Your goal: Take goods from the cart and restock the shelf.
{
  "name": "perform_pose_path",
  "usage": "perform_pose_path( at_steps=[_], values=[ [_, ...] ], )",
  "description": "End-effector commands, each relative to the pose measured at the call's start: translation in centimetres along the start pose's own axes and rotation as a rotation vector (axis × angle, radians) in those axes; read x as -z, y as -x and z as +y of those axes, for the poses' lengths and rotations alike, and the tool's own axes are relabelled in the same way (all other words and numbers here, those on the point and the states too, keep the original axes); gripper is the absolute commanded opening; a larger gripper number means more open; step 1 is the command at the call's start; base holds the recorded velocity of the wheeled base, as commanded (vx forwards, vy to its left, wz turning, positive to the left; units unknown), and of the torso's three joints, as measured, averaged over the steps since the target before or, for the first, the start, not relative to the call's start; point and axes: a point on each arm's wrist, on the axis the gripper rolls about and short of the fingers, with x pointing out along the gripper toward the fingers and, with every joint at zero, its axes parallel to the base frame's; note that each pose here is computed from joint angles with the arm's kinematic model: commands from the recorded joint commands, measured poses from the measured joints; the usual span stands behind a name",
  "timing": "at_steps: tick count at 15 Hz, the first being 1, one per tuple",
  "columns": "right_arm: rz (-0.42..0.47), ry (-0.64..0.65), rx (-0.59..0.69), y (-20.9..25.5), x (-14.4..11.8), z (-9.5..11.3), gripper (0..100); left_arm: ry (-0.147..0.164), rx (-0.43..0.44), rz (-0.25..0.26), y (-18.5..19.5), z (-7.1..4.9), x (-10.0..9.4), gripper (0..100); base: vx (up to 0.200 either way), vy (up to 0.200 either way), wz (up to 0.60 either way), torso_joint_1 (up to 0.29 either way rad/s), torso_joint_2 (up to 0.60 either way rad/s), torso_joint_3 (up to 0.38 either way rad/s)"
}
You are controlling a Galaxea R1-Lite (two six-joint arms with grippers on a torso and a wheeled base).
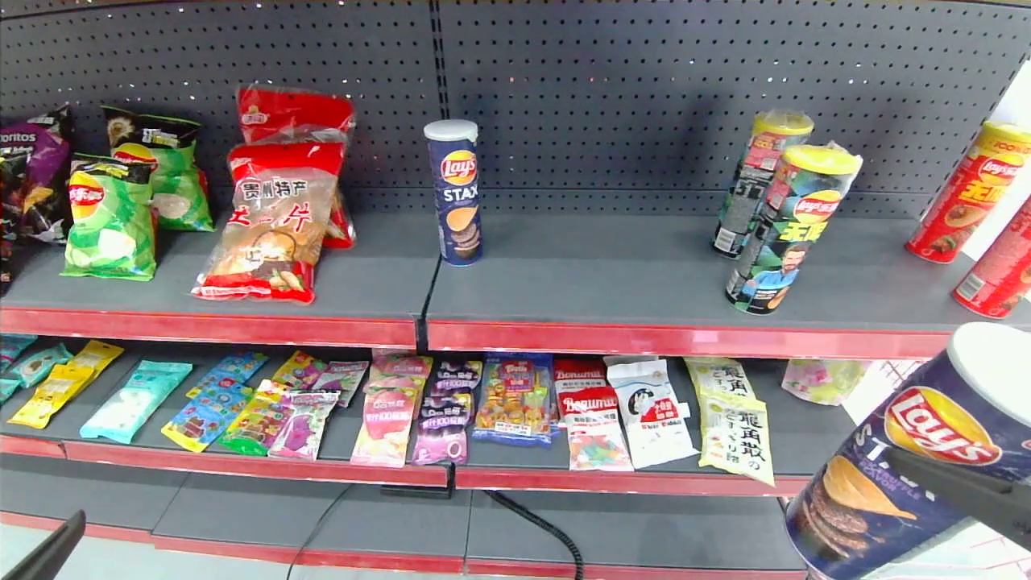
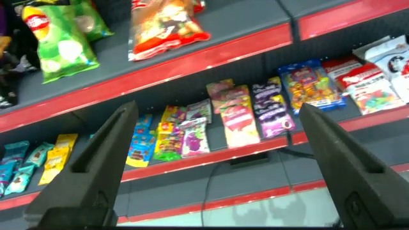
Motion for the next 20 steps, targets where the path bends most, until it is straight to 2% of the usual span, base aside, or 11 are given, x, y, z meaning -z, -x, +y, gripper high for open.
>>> perform_pose_path(
  at_steps=[1,3,6,14,20],
  values=[
    [-0.006,0.002,0.000,0.22,0.09,0.12,0,-0.001,0.000,-0.002,0.02,0.00,0.01,100,0.000,0.000,0.00,0.000,0.00,0.000],
    [-0.002,0.000,0.000,0.30,0.37,0.18,0,0.001,-0.003,-0.012,0.20,0.04,0.02,100,0.000,0.000,0.00,0.000,0.00,0.000],
    [-0.010,0.002,0.000,0.50,0.36,0.28,0,-0.018,-0.007,-0.012,0.27,0.04,0.08,100,0.000,0.000,0.00,0.000,0.00,0.000],
    [-0.014,0.006,0.002,0.54,0.26,0.28,0,-0.019,-0.009,-0.015,0.31,0.06,0.04,100,0.200,0.000,0.00,0.000,0.00,0.004],
    [-0.015,0.006,0.002,0.54,0.22,0.27,0,-0.019,-0.008,-0.017,0.33,0.06,0.04,100,0.000,0.200,0.00,0.002,0.00,0.003]
  ],
)
